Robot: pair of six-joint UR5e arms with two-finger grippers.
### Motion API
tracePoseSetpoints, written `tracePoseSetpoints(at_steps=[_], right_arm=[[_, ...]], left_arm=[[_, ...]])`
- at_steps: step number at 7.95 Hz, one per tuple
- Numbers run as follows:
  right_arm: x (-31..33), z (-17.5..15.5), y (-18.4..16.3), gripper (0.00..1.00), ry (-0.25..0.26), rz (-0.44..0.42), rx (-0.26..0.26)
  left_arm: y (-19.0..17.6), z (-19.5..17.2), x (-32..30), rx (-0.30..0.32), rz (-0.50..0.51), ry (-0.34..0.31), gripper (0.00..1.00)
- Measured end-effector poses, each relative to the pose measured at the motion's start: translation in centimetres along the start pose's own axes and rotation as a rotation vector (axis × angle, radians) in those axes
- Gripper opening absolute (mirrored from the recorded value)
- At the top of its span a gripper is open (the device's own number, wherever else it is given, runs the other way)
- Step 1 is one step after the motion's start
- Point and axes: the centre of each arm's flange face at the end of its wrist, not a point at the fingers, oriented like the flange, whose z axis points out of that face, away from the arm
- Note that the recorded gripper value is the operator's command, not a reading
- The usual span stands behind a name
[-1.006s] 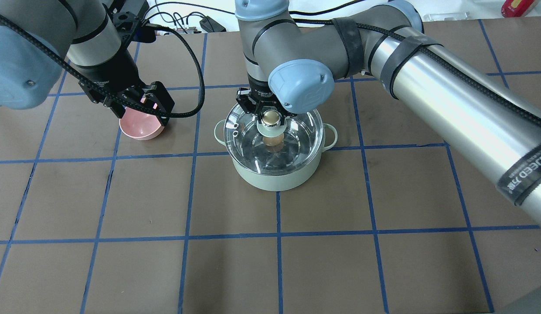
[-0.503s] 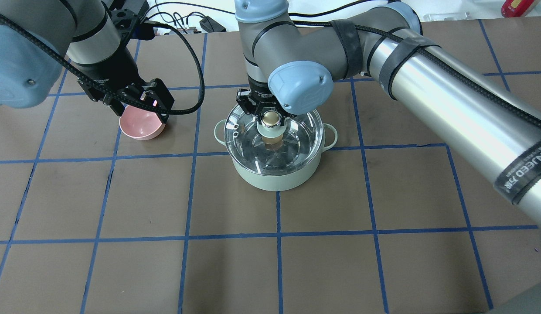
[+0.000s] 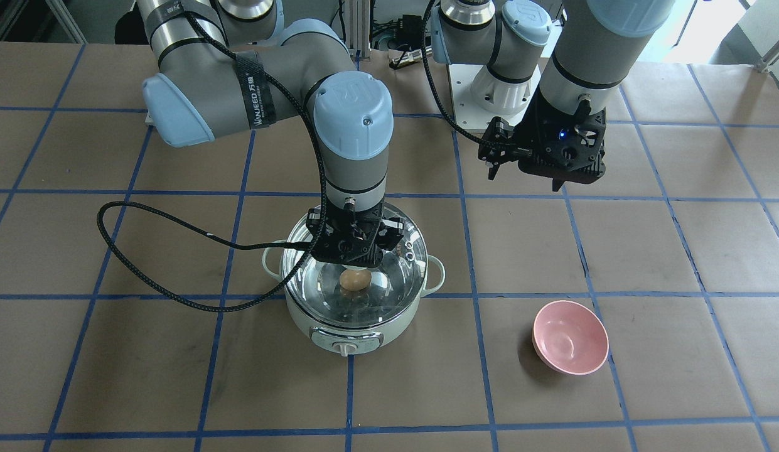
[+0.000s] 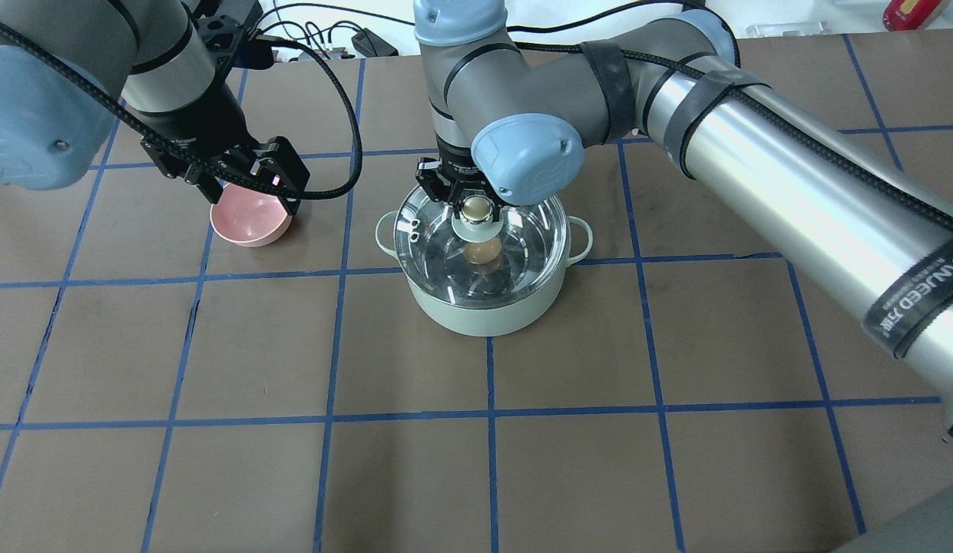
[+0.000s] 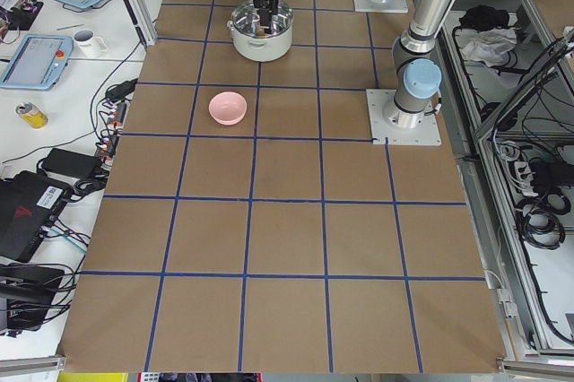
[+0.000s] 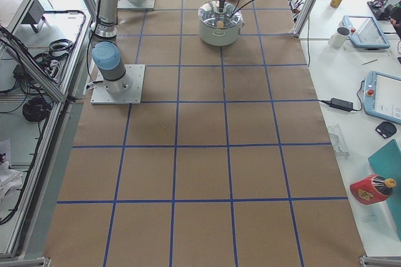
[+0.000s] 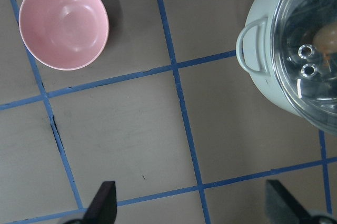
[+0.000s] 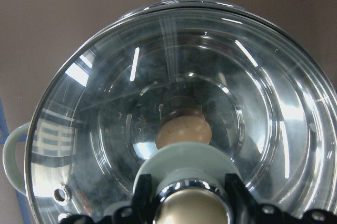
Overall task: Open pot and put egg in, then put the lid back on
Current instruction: 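Lower the glass lid onto the pot and release the knob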
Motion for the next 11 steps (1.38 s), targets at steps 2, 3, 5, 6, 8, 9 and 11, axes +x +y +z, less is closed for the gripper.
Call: tracePoseSetpoints(at_steps=[2,3,5,6,8,9,11], right_arm=[[0.07,0.06,-0.14,0.28,0.005,-0.008,0.007],[0.15,0.08,-0.2,0.28,0.011,-0.012,0.01],[0.17,0.09,-0.24,0.3,0.014,-0.018,0.013],[0.18,0.11,-0.25,0.36,0.015,-0.02,0.013],[0.17,0.14,-0.25,0.68,0.014,-0.019,0.012],[0.15,0.25,-0.29,0.95,0.015,-0.019,0.011],[0.11,0.44,-0.27,1.0,0.013,-0.013,0.006]], left_arm=[[-0.04,0.05,-0.04,-0.001,0.002,0.001,1.0],[-0.05,0.13,-0.03,-0.002,0.004,0.002,1.0],[-0.07,0.2,0.03,-0.003,0.007,0.005,1.0],[-0.07,0.21,0.04,-0.003,0.008,0.006,1.0],[-0.08,0.23,0.04,-0.004,0.01,0.006,1.0],[-0.1,0.27,0.04,-0.005,0.011,0.006,1.0],[-0.11,0.3,0.04,-0.005,0.012,0.007,1.0]])
